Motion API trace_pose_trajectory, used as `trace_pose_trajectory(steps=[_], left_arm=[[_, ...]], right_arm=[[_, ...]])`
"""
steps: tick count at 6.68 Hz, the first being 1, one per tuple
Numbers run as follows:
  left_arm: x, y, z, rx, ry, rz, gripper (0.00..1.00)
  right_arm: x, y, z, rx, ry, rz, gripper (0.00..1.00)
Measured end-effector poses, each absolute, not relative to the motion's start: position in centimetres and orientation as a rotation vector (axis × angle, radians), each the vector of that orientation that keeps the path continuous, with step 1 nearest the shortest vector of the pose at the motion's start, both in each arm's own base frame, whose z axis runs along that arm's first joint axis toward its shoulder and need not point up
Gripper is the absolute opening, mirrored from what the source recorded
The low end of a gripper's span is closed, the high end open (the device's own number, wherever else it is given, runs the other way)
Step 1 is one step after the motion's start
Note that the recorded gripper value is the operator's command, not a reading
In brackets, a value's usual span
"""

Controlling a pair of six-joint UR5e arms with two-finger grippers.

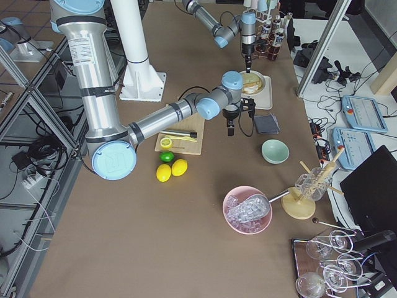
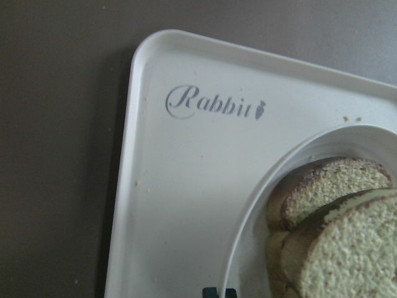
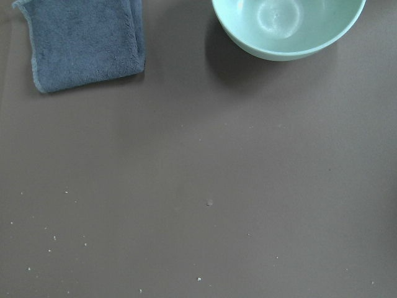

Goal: Make sandwich and place on tray
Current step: 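Lower the plate onto the tray, open the left gripper and withdraw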

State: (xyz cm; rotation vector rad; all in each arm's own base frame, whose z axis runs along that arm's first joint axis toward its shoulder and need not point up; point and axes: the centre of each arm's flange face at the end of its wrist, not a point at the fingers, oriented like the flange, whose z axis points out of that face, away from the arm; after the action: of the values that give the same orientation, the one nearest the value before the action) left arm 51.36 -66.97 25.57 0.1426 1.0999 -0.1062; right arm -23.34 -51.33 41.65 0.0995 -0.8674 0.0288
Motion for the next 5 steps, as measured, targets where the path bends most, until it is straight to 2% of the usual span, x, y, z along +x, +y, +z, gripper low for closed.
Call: trace_pose_trajectory(steps=[1,2,3,5], left_arm=[[52.1,-69.2,26.2,0.142,1.086,-0.121,0.0],[52.6,-70.4,26.6,0.15,1.077,-0.134,0.94],[52.8,-70.8,26.5,0.161,1.074,-0.141,0.98],[52.8,-71.0,25.9,0.173,1.08,-0.142,0.98]], right_arm=[[-23.3,-51.4,41.7,0.1,-0.866,0.029,1.0],[-23.4,-51.4,41.8,0.099,-0.863,0.03,1.0],[-23.4,-51.4,41.9,0.098,-0.861,0.031,1.0],[-23.5,-51.5,42.0,0.097,-0.859,0.032,1.0]])
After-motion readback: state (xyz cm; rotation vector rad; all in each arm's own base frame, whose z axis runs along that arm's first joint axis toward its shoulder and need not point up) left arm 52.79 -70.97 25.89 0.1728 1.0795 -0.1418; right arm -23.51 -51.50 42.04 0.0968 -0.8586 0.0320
